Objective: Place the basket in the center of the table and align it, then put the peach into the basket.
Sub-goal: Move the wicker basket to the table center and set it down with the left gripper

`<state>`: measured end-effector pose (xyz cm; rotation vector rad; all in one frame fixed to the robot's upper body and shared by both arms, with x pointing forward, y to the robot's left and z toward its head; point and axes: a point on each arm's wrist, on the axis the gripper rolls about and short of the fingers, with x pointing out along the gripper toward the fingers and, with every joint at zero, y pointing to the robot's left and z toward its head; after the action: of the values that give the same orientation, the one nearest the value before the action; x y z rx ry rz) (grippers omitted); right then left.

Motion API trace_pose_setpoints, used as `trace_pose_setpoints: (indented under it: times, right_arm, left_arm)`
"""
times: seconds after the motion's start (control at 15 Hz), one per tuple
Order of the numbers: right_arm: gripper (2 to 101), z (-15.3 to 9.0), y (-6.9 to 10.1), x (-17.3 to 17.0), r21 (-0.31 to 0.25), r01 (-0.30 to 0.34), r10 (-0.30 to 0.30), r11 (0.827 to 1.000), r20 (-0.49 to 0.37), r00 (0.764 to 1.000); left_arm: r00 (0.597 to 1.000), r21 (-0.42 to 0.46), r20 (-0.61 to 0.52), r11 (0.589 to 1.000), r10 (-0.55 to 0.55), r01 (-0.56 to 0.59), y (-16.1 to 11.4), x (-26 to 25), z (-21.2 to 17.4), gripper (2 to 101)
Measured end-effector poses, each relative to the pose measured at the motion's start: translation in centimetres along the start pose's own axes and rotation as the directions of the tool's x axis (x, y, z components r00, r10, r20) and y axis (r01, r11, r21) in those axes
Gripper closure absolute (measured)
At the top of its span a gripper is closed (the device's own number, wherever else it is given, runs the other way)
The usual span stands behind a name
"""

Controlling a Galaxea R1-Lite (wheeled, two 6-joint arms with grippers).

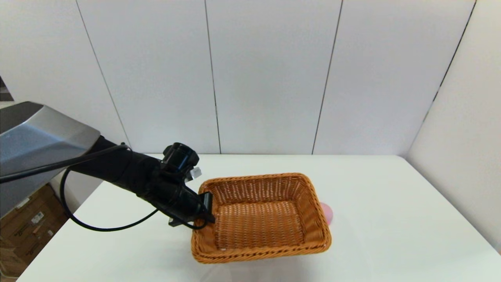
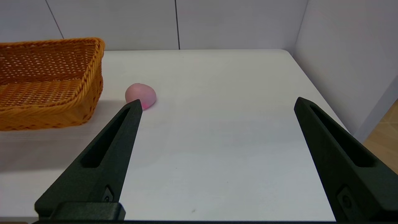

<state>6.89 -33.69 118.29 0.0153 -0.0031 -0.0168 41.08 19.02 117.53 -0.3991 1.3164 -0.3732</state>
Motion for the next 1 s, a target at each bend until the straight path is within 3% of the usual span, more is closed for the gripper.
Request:
trace_pose_setpoints:
  times: [0.47, 1.0]
  right_arm:
    - [5.2, 0.0, 0.0, 0.0, 0.004, 0.0, 0.0, 1.0, -0.001, 1.0]
    - [5.2, 0.0, 0.0, 0.0, 0.004, 0.0, 0.0, 1.0, -0.001, 1.0]
  left_arm:
    - [0.997, 0.061, -0.077, 0.998, 0.021, -0.016, -2.1, 0.5, -0.1, 89.1]
    - [0.992, 0.012, -0.117, 0.999, 0.047, -0.046, -1.6, 2.4, 0.0, 89.1]
